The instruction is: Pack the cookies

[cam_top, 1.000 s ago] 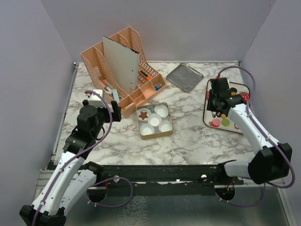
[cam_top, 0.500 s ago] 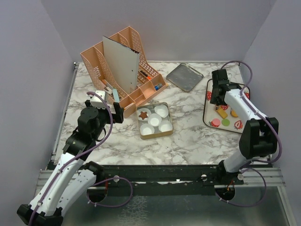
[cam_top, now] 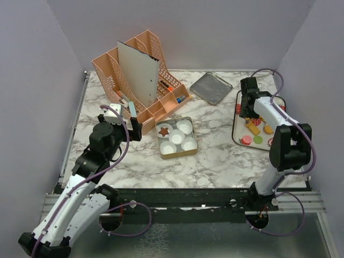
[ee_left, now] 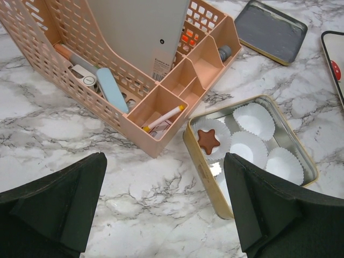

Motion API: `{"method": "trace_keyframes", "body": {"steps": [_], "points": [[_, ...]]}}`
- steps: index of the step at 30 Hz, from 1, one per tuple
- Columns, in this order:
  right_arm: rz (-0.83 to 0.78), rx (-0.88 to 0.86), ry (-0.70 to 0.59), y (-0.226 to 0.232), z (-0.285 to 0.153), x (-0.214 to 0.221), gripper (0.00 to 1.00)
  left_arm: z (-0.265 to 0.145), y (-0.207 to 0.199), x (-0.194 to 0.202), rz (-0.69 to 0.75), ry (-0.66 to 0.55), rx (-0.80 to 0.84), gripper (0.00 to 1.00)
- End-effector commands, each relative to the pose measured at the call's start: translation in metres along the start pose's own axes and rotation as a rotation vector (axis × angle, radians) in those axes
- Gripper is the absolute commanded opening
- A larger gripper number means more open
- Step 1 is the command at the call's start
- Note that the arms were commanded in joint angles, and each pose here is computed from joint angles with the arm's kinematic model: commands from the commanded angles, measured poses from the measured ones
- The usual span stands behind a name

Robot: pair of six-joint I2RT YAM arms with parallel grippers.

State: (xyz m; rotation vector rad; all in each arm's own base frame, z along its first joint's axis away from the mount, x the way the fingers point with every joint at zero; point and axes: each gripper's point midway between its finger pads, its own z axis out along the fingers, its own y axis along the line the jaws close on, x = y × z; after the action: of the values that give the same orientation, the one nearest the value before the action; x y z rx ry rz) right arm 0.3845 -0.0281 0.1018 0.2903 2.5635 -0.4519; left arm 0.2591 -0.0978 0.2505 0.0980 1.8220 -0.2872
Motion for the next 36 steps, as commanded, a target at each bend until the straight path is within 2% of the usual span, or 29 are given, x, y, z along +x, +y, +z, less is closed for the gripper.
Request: {"method": "trace_keyframes", "body": {"steps": [1, 13, 15, 20, 36], "points": [[-0.003, 0.015, 0.000, -0.003, 0.005, -0.007, 0.43, 0.001, 0.002, 0.004, 0.016, 0.002, -0.010, 0.99], [-0.026, 0.010, 0.030, -0.001, 0.012, -0.003, 0.45, 0.002, 0.003, 0.005, 0.017, 0.004, -0.017, 0.99], [-0.026, 0.025, 0.030, -0.004, 0.012, -0.003, 0.49, 0.002, 0.003, 0.006, 0.017, 0.008, -0.016, 0.99], [-0.023, 0.026, 0.030, -0.007, 0.011, -0.005, 0.50, 0.002, 0.003, 0.005, 0.017, 0.007, -0.016, 0.99], [-0.019, 0.007, 0.044, -0.006, 0.015, -0.001, 0.40, 0.002, 0.003, 0.005, 0.017, 0.006, -0.017, 0.99]]}}
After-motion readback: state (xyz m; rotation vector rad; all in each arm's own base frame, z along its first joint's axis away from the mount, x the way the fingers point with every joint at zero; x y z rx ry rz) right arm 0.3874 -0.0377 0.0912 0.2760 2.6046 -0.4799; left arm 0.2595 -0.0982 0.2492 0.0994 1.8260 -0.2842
